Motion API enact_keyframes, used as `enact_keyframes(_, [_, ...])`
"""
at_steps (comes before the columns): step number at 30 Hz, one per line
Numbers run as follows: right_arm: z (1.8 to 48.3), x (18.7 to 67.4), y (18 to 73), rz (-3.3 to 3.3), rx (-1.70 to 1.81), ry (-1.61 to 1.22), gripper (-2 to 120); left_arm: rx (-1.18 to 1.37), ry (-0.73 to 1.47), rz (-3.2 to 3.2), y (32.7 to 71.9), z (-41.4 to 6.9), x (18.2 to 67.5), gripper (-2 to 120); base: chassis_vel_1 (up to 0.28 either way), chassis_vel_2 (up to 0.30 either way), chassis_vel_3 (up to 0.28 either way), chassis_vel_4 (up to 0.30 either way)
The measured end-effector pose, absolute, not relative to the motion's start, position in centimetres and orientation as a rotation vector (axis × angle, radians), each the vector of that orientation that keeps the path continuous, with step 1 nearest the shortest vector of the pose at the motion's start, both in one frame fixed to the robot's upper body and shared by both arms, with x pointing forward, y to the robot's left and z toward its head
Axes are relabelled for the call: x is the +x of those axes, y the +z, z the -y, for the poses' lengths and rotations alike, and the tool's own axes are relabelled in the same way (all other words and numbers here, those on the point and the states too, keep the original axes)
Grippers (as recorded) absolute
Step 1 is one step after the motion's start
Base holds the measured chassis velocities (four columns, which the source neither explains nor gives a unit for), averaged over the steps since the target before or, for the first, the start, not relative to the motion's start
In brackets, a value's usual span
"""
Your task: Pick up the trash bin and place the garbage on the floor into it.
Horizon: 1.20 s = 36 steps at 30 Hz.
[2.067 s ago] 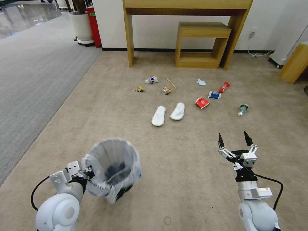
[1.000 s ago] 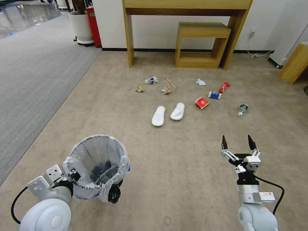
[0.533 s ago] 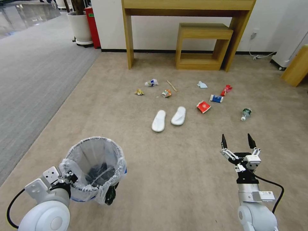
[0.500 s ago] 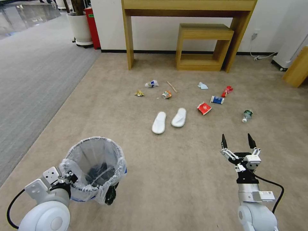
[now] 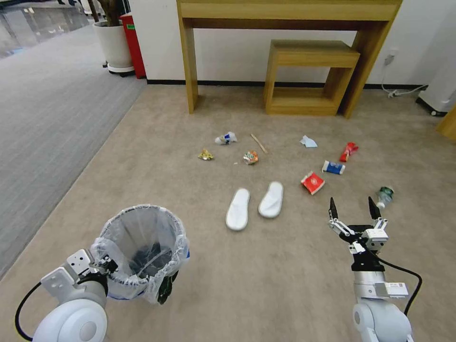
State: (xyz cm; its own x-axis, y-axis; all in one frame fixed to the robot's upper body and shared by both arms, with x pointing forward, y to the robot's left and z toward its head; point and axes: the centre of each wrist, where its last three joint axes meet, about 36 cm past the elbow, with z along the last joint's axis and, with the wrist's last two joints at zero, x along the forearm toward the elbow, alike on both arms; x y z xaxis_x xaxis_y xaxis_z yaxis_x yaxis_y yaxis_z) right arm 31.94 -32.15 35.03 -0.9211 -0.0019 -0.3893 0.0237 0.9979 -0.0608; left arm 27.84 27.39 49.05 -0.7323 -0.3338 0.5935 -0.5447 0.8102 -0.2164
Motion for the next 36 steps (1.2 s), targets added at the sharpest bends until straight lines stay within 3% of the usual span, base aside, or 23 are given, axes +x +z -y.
enact_keyframes(11, [32.21,32.07,34.66,-2.746,0.016,-0.09,100,0.646,0.515,2.447,48.9,-27.43,28.06,0,-0.279,0.424,0.296,-0.423])
enact_keyframes(25, [31.97,32.06,34.54,-2.723,-0.01,-0.089,100,0.646,0.505,2.45,48.88,-27.46,28.14,0,-0.131,0.508,0.128,-0.513])
enact_keyframes(30, [31.93,31.96,34.55,-2.723,-0.01,-0.09,100,0.645,0.504,2.451,48.91,-27.41,28.1,0,-0.025,0.13,0.022,-0.107])
enact_keyframes(36, [32.04,31.77,34.56,-2.73,0.0,-0.094,100,0.642,0.506,2.453,49.0,-27.35,28.05,0,0.012,-0.116,-0.018,0.103])
